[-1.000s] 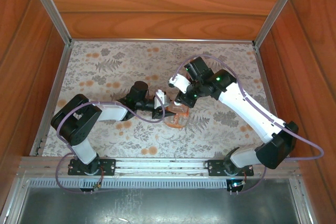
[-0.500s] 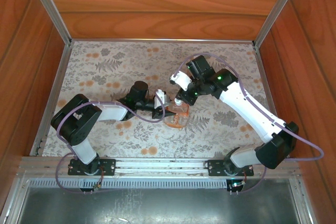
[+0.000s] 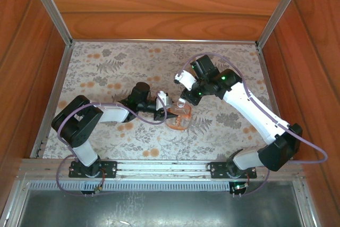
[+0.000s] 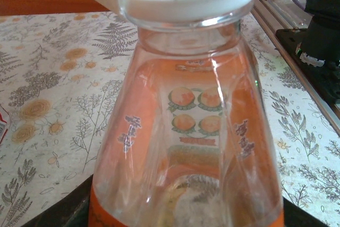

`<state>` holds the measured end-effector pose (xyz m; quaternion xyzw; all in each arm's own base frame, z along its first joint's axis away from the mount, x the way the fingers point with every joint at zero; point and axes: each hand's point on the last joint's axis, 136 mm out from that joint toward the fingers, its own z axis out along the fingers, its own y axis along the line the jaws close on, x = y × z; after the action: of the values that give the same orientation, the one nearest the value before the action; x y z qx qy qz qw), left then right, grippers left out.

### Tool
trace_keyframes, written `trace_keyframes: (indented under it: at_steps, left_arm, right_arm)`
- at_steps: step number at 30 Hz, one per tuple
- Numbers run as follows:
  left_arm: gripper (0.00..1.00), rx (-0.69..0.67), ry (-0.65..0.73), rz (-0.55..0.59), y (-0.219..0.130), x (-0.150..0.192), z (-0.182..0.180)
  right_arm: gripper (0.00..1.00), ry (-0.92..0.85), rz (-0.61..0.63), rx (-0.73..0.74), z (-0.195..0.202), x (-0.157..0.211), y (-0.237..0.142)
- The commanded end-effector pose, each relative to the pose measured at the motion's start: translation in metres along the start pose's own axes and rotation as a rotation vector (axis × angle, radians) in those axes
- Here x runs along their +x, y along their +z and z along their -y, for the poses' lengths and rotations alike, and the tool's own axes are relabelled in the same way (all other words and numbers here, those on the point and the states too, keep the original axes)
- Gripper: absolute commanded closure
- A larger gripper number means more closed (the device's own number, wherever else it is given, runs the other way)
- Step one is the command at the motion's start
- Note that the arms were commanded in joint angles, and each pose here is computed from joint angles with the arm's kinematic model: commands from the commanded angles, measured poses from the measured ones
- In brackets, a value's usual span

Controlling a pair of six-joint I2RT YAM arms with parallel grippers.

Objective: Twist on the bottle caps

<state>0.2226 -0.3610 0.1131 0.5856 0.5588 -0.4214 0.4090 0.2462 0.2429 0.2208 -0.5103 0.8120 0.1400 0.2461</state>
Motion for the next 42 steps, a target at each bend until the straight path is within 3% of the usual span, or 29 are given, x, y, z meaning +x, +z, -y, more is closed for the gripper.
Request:
trace_keyframes:
  at_steps: [1,30,42]
  left_arm:
    - [0.48,0.074,-0.234,-0.181,-0.001,0.066,0.028]
    - [0.48,0.071,-0.244,-0.186,-0.001,0.068,0.026]
    - [0.48,0.071,-0.244,-0.185,-0.001,0.068,0.026]
  right_arm:
    - [0.71,0.002,0.018,-0.050,-0.011,0.003,-0.005]
    - [0.72,-0.008,-0.002,-0.123,-0.025,0.010,-0.004]
    - [0.67,-0.016,-0.012,-0.143,-0.028,0.012,-0.002]
